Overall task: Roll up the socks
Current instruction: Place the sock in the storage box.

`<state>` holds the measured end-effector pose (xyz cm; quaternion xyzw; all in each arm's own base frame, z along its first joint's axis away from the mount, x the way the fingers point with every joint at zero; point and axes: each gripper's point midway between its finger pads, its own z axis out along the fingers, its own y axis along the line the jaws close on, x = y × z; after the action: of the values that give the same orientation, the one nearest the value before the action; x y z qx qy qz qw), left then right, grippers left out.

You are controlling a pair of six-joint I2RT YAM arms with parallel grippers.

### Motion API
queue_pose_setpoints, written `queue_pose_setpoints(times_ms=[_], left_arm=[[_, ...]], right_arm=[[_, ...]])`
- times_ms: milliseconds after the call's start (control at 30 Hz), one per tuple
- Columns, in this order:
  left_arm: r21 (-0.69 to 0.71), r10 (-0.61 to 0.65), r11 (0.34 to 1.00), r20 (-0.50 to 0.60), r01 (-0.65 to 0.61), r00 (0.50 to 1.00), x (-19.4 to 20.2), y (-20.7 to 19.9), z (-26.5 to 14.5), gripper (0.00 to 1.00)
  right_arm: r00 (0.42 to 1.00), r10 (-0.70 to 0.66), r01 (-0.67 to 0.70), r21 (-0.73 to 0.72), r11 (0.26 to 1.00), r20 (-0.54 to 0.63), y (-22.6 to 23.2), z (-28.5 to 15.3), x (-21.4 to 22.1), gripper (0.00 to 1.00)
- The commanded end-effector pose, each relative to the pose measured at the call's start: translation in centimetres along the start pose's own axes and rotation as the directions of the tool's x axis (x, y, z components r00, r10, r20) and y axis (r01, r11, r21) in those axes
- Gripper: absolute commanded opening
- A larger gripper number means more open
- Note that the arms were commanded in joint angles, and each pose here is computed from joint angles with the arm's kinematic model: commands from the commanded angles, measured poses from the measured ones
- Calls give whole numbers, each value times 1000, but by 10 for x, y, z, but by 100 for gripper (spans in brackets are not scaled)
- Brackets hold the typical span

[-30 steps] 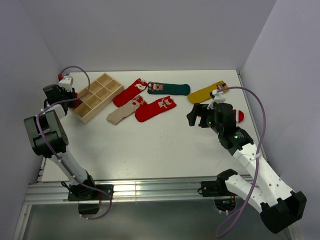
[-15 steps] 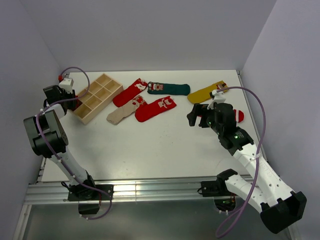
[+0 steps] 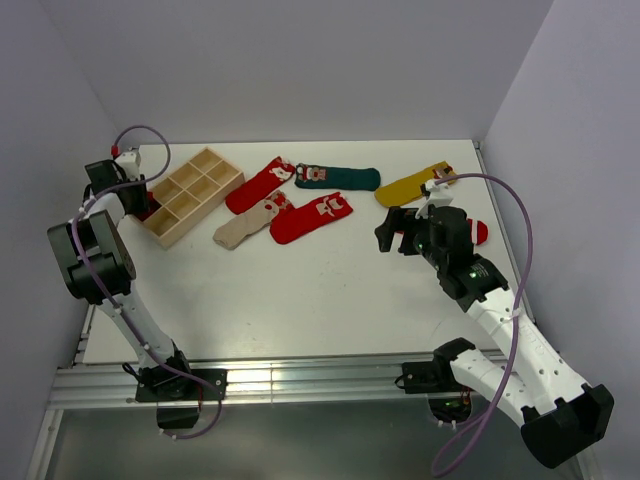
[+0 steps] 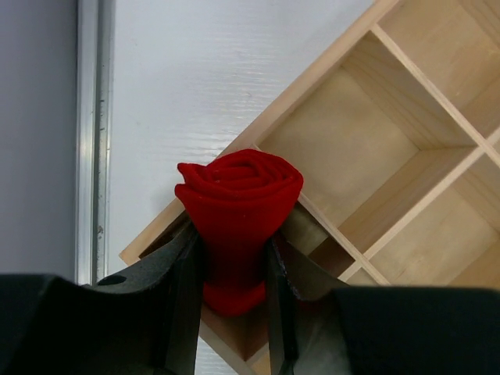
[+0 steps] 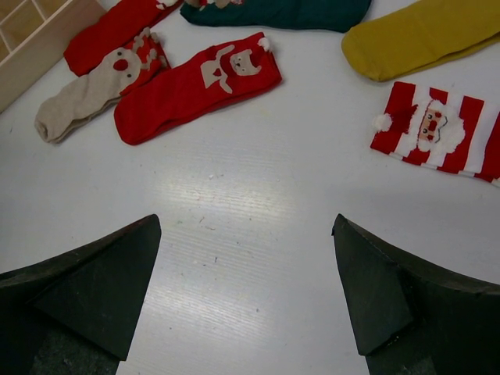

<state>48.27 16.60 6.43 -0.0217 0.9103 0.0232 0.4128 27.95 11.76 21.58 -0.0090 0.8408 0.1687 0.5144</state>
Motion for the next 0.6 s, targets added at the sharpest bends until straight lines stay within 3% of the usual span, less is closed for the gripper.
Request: queue_pose_setpoints(times_ms=[0, 167, 367, 567], left_arm=[[-70, -72, 996, -131, 63, 989, 25, 13, 4, 0], [-139, -75, 989, -217, 45, 973, 42, 24, 6, 0], [-144, -29, 989, -285, -13, 958, 55, 19, 13, 0], [-125, -59, 992, -367, 14, 929, 70, 12, 30, 0]], right_arm=[[998, -11, 11, 0, 1000, 68, 1, -4, -19, 98], [998, -14, 14, 0, 1000, 66, 1, -3, -19, 98], [998, -16, 16, 1, 1000, 62, 1, -2, -18, 98], [998, -16, 16, 0, 1000, 57, 1, -1, -15, 98]])
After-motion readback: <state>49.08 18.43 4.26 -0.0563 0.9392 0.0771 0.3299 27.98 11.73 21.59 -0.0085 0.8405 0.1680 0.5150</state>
